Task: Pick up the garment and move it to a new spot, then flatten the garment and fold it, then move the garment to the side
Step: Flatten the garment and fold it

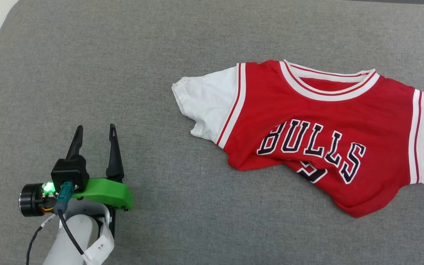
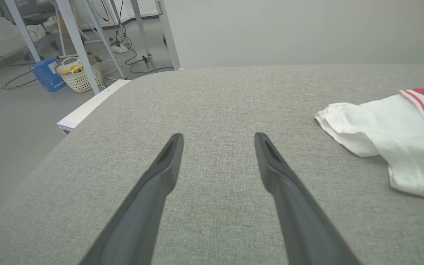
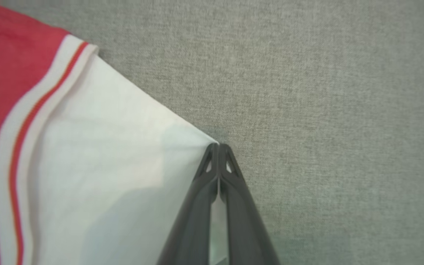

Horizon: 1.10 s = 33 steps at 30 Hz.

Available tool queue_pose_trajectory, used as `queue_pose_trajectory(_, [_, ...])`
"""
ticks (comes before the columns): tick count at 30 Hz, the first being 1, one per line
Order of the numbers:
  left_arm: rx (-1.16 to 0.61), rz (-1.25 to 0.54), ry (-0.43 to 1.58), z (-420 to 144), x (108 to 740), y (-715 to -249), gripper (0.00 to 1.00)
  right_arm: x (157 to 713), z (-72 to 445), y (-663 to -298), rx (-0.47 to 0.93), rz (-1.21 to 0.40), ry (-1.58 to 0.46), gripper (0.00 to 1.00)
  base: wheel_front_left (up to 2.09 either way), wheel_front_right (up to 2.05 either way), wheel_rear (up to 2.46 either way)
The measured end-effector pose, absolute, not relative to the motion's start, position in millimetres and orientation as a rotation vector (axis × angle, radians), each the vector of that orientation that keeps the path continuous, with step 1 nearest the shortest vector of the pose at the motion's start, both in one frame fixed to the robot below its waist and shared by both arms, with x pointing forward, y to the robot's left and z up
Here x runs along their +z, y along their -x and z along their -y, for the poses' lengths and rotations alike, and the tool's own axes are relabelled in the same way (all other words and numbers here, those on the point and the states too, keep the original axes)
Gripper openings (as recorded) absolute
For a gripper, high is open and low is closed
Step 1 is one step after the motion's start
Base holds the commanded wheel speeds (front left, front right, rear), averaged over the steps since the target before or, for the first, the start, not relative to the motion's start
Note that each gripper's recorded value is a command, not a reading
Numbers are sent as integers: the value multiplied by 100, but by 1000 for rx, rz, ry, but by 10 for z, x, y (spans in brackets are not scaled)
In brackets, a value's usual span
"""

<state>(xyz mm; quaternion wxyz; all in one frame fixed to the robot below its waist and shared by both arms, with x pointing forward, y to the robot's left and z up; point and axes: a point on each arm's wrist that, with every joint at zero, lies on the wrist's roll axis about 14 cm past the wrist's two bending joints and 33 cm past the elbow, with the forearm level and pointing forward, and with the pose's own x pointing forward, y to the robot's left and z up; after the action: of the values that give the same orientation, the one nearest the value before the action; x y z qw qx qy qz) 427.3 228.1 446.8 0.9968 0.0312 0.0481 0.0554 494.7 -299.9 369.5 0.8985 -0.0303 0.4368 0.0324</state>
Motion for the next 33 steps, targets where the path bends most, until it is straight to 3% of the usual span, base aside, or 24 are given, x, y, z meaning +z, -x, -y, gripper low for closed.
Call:
queue_pose_trajectory(1, [110,-99,-65,-2289,4462,-4269,100,3707,2993,-4961,61,-886,49,24,0,0,0])
queue_pose_trajectory(2, [105,-99,-65,-2290,4464,-4269,100,3729,2992,-4976,55,-864,42,100,0,0,0])
queue_pose_trajectory(11, [0,-30,-143,-2346,4817,-4537,100,4441,2981,-5235,48,-467,27,100,0,0,0])
queue_pose_trajectory(19, [-147,-14,-235,-2205,5408,-5130,100,5119,2953,-5303,46,-118,9,100,0,0,0])
queue_pose_trajectory(25, [-238,-200,-250,-1977,5397,-5410,100,5253,2778,-5193,86,-24,-12,100,0,0,0])
queue_pose_trajectory(28, [-285,-349,-223,-1825,5232,-5465,100,5206,2683,-5097,101,-15,-41,100,0,0,0])
queue_pose_trajectory(29, [-372,-494,-202,-1553,5048,-5439,100,5163,2607,-5020,112,-20,-59,100,0,0,0])
queue_pose_trajectory(33, [-480,-674,-214,-1264,4796,-5350,100,5067,2560,-4925,110,-45,-66,100,0,0,0])
